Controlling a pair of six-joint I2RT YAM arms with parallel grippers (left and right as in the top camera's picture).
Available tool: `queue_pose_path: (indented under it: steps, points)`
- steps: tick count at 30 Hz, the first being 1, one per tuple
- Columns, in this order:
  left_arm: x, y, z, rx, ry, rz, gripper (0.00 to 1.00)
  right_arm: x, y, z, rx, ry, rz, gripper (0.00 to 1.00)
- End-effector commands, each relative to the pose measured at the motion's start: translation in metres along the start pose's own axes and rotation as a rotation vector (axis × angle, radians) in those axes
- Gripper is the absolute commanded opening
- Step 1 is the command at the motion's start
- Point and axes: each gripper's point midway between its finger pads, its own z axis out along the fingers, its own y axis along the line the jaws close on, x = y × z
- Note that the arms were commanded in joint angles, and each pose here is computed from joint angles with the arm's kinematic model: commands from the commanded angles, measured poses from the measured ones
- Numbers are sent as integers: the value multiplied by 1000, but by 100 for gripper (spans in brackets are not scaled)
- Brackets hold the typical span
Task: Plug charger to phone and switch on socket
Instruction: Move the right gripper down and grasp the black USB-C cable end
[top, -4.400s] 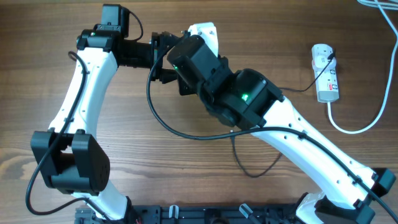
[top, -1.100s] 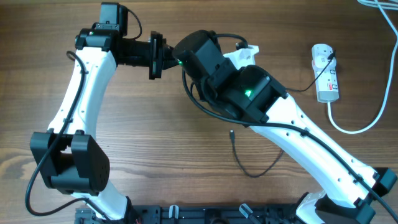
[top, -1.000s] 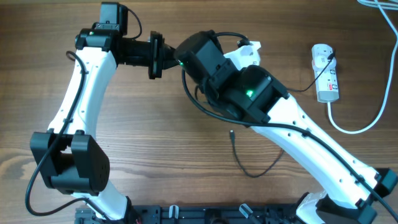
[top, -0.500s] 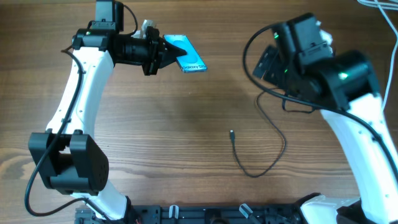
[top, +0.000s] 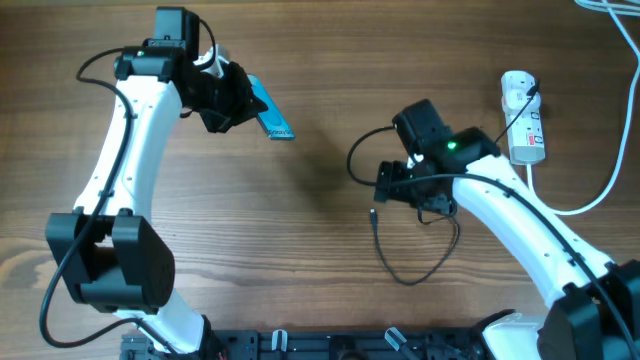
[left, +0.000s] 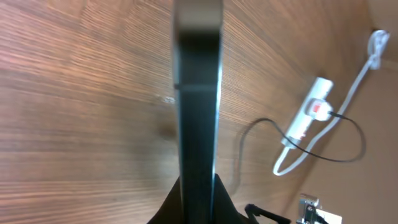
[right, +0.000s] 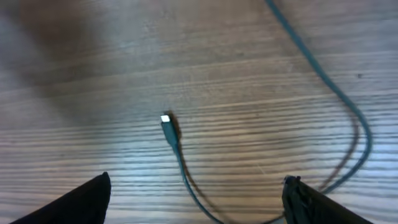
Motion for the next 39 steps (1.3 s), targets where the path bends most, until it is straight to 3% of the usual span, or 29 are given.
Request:
queue_pose_path:
  steps: [1, 3, 5, 8, 16, 21, 25, 39]
  points:
    - [0, -4, -4, -53, -56, 87, 4, 16, 4, 18, -38, 63, -33, 83]
    - [-1, -2, -3, -75, -68, 92, 4, 21, 3, 25, -22, 88, -85, 75]
    - [-2, 0, -3, -90, -78, 89, 4, 24, 5, 34, -9, 111, -97, 57]
    - [-3, 1, -3, -92, -78, 88, 4, 26, 10, 49, 6, 130, -118, 48]
    - [-3, 1, -3, -92, -78, 80, 4, 35, 12, 86, 148, 127, -182, 39]
    - [-3, 1, -3, -92, -78, 81, 4, 45, 17, 98, 173, 142, -224, 38]
    - [-3, 1, -3, -92, -78, 81, 4, 44, 12, 101, 204, 135, -224, 29]
    - [-3, 0, -3, -89, -81, 64, 4, 60, 4, 110, 230, 165, -230, 24]
